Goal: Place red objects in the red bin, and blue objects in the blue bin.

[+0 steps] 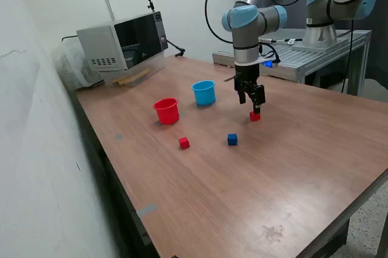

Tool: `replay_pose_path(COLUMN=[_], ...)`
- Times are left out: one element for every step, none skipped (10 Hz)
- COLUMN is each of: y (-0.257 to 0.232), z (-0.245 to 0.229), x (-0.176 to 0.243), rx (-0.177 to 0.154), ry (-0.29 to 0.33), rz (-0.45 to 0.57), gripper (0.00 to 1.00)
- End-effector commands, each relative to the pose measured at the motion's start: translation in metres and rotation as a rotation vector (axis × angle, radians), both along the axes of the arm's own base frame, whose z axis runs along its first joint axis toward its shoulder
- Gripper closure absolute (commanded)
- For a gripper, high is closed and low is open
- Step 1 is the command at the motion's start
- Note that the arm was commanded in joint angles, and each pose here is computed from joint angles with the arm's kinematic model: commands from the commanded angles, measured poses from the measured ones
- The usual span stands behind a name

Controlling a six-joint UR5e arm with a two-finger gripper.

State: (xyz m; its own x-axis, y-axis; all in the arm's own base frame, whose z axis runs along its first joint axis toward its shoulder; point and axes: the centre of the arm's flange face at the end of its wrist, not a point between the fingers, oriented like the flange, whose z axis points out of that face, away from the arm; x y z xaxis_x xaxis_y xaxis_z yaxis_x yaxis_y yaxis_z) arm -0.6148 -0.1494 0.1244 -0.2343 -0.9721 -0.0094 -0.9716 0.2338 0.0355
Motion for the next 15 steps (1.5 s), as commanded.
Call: replay_pose_path(y=[0.007, 0.007, 0.003, -0.004, -0.013, -0.017, -0.021, -0.021, -0.021, -0.021, -0.021, -0.021, -0.021, -0.022, -0.022], z=[-0.003, -0.004, -0.003, -0.004, -0.004, -0.004, -0.004, -0.004, -0.005, -0.006, -0.007, -0.007, -0.007, -0.007, -0.008], x=[-0.001, 0.000, 0.001, 0.003, 0.005, 0.006, 0.007, 0.008, 0.008, 0.009, 0.010, 0.010, 0.010, 0.011, 0.011], rx=[0.000, 0.000, -0.001, -0.004, -0.004, -0.004, -0.004, -0.004, -0.004, -0.004, -0.004, -0.005, -0.005, -0.008, -0.009], ry=[0.003, 0.000, 0.002, 0.000, -0.002, -0.002, -0.002, -0.003, -0.005, -0.006, -0.009, -0.009, -0.009, -0.011, -0.013], rz=[-0.009, -0.009, 0.000, 0.020, 0.035, 0.043, 0.049, 0.049, 0.049, 0.049, 0.049, 0.051, 0.051, 0.067, 0.089], gripper=[0.00, 0.00, 0.00, 0.00, 0.00, 0.00, 0.00, 0.00, 0.00, 0.00, 1.00, 1.00, 1.00, 1.00, 1.00])
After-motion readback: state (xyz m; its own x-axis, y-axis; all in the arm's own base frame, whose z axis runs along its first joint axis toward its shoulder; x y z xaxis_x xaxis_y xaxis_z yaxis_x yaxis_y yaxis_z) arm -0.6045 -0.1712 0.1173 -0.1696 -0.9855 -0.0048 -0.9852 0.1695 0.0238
